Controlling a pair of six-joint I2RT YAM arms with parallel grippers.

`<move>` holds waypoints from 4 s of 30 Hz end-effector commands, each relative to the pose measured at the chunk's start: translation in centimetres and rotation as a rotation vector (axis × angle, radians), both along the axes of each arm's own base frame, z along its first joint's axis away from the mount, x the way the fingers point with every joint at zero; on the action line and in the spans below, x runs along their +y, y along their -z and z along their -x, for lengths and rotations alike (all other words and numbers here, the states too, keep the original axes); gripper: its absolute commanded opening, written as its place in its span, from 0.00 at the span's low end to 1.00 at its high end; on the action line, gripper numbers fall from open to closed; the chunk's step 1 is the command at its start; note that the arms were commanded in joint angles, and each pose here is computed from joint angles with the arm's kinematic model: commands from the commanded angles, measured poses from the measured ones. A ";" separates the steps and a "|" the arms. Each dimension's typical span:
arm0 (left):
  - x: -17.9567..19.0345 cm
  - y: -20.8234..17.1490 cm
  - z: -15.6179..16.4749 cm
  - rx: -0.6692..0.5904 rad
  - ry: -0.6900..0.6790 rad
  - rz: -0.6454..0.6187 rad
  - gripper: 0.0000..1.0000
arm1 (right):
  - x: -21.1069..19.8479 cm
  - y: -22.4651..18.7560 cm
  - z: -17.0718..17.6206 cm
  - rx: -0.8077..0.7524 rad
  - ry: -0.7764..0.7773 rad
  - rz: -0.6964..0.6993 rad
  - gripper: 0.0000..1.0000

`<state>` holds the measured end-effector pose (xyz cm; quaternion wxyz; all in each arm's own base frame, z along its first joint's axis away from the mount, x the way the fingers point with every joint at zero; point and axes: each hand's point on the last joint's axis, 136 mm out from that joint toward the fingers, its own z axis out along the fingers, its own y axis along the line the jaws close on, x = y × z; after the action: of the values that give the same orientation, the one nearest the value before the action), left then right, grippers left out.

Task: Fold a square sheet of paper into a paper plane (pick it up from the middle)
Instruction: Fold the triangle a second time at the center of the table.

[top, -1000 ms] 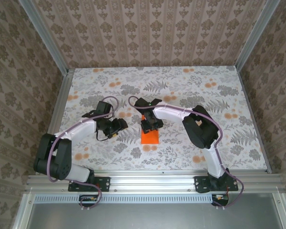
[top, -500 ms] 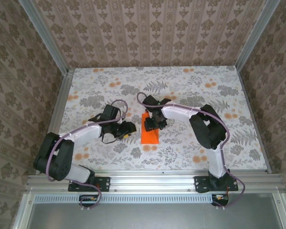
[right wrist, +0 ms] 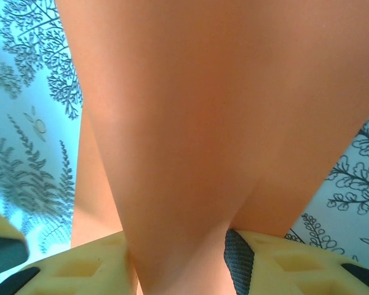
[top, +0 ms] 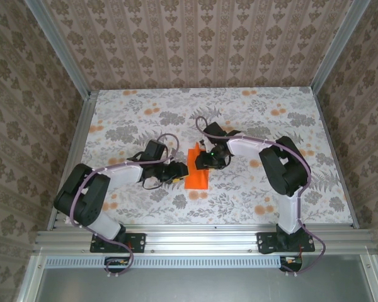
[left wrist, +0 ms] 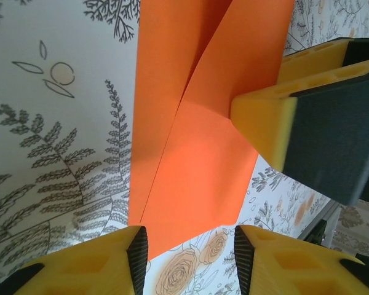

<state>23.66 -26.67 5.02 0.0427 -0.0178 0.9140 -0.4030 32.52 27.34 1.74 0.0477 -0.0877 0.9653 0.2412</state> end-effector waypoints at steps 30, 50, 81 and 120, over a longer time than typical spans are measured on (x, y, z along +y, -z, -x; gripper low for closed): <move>-2.0 0.7 -0.7 -0.008 0.073 0.078 0.55 | 0.0 2.4 1.6 0.133 0.043 -0.269 0.53; -0.2 1.5 -1.8 -0.008 -0.006 -0.016 0.13 | -0.1 -0.6 0.1 0.033 0.082 -0.213 0.46; -2.6 -2.8 -1.7 -0.041 0.040 0.165 0.37 | -0.2 1.8 0.0 0.077 0.207 -0.088 0.33; -3.0 0.6 -3.6 0.011 -0.049 0.114 0.23 | 1.1 -3.3 2.9 0.085 0.093 -0.304 0.42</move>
<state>27.16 -29.37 4.65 0.0490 -0.0467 0.8863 -0.4581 30.86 28.31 5.55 0.0504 -0.0109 0.9213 0.3853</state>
